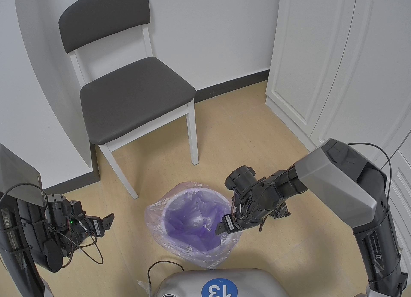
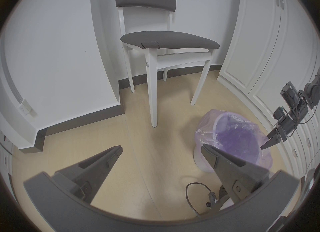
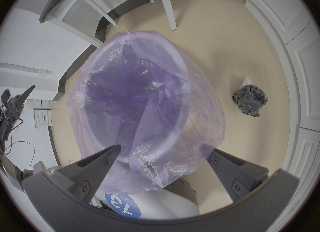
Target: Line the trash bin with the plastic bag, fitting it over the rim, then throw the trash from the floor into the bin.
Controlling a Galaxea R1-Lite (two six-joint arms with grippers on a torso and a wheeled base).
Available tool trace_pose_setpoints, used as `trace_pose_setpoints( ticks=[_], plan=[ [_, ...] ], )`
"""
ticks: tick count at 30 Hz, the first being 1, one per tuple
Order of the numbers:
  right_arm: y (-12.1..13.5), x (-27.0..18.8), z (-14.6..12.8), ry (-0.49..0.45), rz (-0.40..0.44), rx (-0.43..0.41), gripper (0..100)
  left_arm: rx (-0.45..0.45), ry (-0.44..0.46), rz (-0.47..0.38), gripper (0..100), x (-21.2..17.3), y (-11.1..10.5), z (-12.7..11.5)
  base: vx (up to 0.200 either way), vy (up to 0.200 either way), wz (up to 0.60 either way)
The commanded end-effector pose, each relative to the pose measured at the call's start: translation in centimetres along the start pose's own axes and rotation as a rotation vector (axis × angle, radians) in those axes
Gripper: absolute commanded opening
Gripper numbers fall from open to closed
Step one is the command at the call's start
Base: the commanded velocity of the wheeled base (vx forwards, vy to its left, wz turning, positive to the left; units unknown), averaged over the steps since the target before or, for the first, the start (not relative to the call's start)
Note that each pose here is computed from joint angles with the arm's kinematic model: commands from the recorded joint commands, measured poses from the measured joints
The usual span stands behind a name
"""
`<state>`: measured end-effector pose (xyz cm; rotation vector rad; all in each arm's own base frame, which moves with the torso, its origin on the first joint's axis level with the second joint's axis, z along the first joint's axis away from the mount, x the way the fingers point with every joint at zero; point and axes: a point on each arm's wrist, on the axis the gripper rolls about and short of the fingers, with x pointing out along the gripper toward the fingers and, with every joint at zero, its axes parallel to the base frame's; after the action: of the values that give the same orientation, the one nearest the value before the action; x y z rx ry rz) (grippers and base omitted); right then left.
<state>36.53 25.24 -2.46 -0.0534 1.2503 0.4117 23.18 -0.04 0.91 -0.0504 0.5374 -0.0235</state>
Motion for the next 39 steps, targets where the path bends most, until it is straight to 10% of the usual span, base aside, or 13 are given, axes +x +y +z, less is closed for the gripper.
trace_pose_setpoints(
  ticks=[1,28,29,39],
  plan=[
    [0.0,-0.8,0.1,-0.008,0.001,0.008,100,-0.002,-0.017,0.002,100,0.1,0.1,0.2,0.0,0.0,0.0],
    [-0.4,0.6,0.4,0.023,0.069,0.061,100,-0.005,-0.011,0.007,100,-0.2,0.3,0.1,0.0,0.0,0.0],
    [-0.5,0.7,0.3,0.024,0.068,0.061,0,-0.005,-0.011,0.007,100,-0.2,0.3,0.1,0.0,0.0,0.0],
    [-1.7,0.4,0.7,0.017,0.049,0.055,0,-0.005,-0.014,0.01,100,-0.4,0.3,0.1,0.0,0.0,0.0]
  ],
)
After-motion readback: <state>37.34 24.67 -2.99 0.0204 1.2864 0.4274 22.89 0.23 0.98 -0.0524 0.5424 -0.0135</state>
